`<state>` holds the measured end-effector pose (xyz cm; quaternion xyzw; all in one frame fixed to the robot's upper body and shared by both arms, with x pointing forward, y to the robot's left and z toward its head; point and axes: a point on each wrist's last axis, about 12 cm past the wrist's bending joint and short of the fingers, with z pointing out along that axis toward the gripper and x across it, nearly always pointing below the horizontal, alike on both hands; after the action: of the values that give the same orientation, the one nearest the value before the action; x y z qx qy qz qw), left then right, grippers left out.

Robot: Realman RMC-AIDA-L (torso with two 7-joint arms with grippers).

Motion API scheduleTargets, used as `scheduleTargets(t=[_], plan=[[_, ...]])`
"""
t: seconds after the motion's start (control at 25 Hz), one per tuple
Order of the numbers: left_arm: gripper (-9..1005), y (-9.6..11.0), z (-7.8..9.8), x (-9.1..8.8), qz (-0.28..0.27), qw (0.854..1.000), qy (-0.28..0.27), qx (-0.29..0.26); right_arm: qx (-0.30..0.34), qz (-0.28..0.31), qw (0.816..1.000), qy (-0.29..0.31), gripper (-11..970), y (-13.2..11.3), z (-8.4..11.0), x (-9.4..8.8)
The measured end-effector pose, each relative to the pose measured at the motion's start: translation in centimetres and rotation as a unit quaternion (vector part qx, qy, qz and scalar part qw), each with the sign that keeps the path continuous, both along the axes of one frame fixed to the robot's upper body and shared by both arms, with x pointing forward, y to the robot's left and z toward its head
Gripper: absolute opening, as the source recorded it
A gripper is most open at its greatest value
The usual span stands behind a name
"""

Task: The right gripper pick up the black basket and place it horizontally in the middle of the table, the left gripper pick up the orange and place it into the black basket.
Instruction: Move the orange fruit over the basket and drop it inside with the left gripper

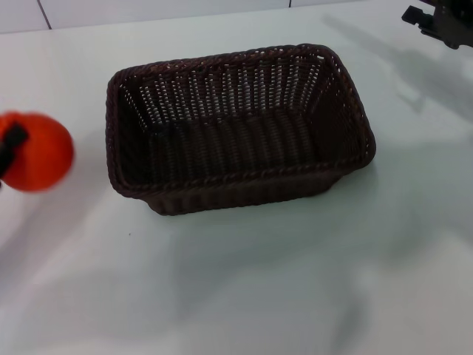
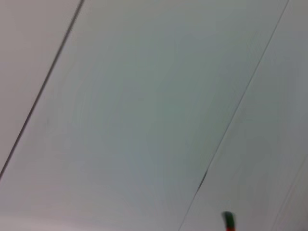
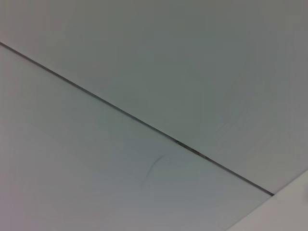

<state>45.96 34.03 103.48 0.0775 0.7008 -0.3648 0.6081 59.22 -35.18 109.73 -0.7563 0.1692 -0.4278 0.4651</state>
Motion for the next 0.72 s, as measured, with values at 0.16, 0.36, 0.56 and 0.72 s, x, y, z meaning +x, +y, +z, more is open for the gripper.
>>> scheduleTargets(t=[0.16,0.36,0.56,0.72], plan=[[148,-1.3,1.9,1.0,-0.029,0.997,-0.058,-0.045,-0.002,-0.002,1.0,-0.006,749,-0.1,-0.1,-0.1],[123,-6.1,3.7,4.6,-0.106,0.989,-0.088,-0.056,-0.003,-0.003,1.0,-0.014,748,0.2,-0.1,-0.1],[133,-10.1,3.7,7.5,-0.146,0.988,-0.045,-0.034,0.003,-0.003,1.0,-0.017,748,0.4,-0.2,-0.2],[141,-11.6,3.3,8.2,-0.147,0.989,-0.022,-0.022,0.009,-0.006,1.0,-0.028,748,0.6,-0.2,-0.4]])
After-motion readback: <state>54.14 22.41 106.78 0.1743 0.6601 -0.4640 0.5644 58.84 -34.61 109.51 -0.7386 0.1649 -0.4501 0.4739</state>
